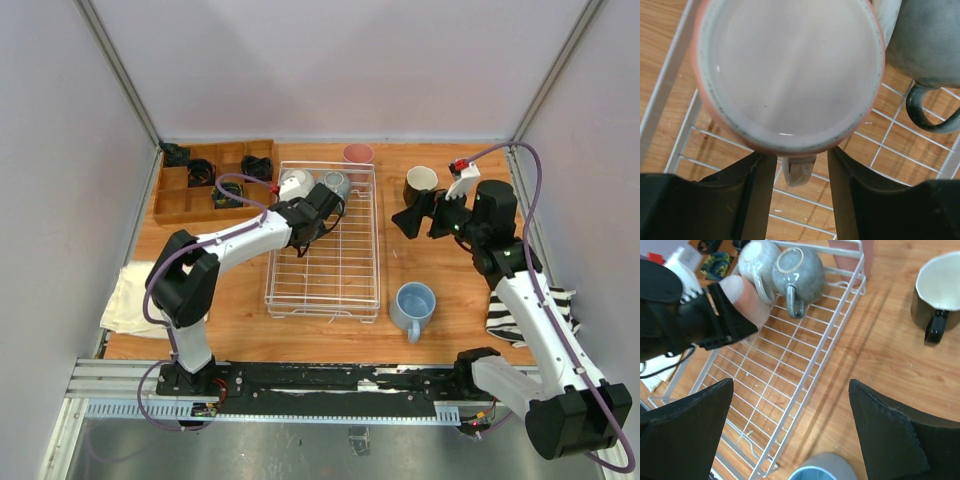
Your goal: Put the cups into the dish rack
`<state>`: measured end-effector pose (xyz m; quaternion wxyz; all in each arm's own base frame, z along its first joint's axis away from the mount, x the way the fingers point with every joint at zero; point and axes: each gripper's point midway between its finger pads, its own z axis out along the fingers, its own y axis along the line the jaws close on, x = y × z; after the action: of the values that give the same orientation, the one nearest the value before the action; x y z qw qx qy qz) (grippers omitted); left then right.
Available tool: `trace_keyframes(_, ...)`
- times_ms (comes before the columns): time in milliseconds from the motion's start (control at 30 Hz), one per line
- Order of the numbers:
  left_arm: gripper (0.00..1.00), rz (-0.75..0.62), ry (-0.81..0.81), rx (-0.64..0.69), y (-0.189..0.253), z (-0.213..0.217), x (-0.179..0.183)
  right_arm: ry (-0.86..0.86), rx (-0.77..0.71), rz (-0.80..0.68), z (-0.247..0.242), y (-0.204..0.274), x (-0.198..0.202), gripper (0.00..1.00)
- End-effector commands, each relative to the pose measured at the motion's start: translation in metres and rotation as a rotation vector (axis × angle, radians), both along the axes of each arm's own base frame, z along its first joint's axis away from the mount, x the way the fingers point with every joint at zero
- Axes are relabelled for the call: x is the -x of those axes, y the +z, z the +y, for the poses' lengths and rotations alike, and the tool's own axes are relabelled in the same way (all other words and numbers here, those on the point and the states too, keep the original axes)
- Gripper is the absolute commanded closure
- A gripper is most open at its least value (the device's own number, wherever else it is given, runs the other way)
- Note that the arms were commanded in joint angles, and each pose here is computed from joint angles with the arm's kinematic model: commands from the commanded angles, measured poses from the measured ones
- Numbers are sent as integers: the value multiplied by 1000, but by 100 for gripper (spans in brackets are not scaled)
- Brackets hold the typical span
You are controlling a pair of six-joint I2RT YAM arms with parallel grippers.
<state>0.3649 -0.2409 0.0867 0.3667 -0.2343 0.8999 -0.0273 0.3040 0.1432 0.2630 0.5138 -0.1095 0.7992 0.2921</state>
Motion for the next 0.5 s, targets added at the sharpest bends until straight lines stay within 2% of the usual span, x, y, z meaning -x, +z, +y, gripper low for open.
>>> trace_keyframes(0, 51, -56, 8, 35, 22, 2, 3, -90, 69, 109, -22, -31, 8, 1)
trace_keyframes(267, 50, -88, -30, 93, 45, 5, 17, -275, 231, 372, -63, -80, 39, 1)
trace_keyframes(467, 50, -164, -80, 163, 87, 9, 31, -338, 309, 562, -80, -105, 68, 0)
